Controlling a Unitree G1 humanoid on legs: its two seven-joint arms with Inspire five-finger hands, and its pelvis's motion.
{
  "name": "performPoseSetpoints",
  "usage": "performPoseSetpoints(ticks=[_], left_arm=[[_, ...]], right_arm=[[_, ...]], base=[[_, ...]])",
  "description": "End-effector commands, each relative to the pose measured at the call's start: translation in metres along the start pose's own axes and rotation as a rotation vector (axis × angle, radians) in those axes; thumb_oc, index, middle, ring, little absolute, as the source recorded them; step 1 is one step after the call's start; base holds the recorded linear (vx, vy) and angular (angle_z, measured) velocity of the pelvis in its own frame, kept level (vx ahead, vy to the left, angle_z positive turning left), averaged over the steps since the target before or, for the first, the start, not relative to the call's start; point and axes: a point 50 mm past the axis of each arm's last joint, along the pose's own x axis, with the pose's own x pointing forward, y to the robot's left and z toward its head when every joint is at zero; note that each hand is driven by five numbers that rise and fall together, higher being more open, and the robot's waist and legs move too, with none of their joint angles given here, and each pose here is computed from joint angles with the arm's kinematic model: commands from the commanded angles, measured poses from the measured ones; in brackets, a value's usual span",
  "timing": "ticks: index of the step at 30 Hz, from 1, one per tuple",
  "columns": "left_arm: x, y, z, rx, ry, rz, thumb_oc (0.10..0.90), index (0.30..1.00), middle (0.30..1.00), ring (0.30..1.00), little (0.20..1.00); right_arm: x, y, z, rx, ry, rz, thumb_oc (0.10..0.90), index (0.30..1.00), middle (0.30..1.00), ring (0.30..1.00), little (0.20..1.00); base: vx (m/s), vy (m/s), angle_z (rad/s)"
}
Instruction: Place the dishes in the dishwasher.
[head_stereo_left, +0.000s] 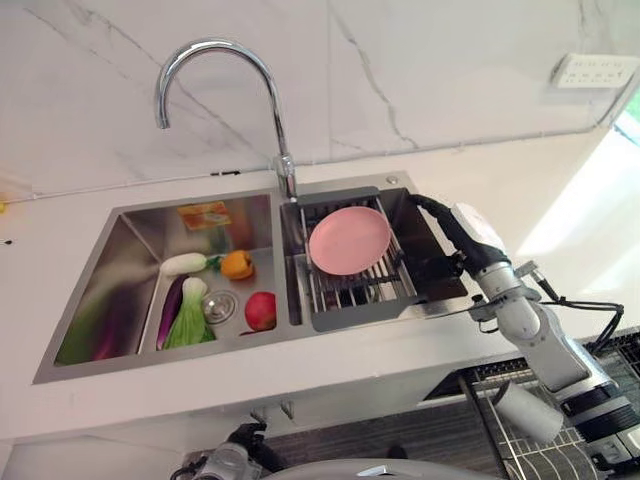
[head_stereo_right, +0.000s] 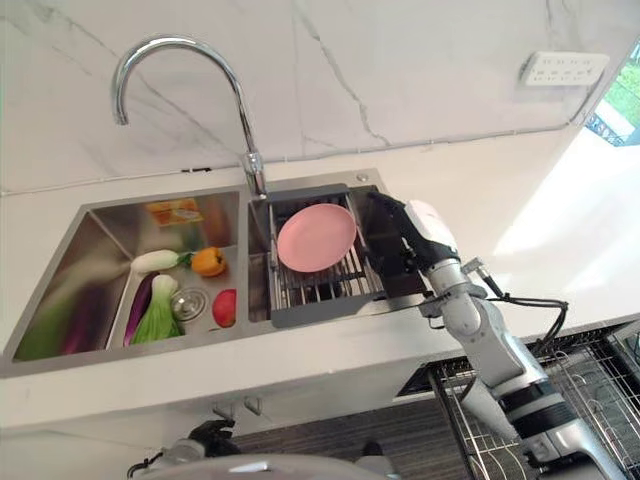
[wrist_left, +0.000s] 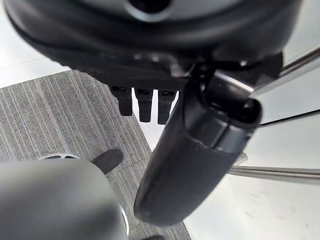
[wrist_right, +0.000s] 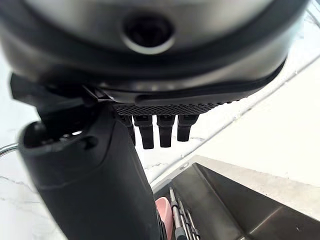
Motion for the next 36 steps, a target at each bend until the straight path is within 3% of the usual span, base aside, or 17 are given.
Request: performPoseSetpoints(ticks=[1,36], left_arm=[[-0.002,0.0,-0.024,0.051,0.089,-0.015,0.8,0.9,0.9,0.9,0.9],[-0.002,0.006,-0.028,0.026,0.091,0.018,0.8,0.9,0.9,0.9,0.9]], right_arm=[[0.032,-0.044,0.051,-0.132,-0.274,-0.134,0.8,0.9,0.9,0.9,0.9],[0.071,-0.025,0.024,-0.533,-0.146,0.005,0.8,0.9,0.9,0.9,0.9]], base=[[0.0,0.0,0.0],[0.01,-0.011,0.04]])
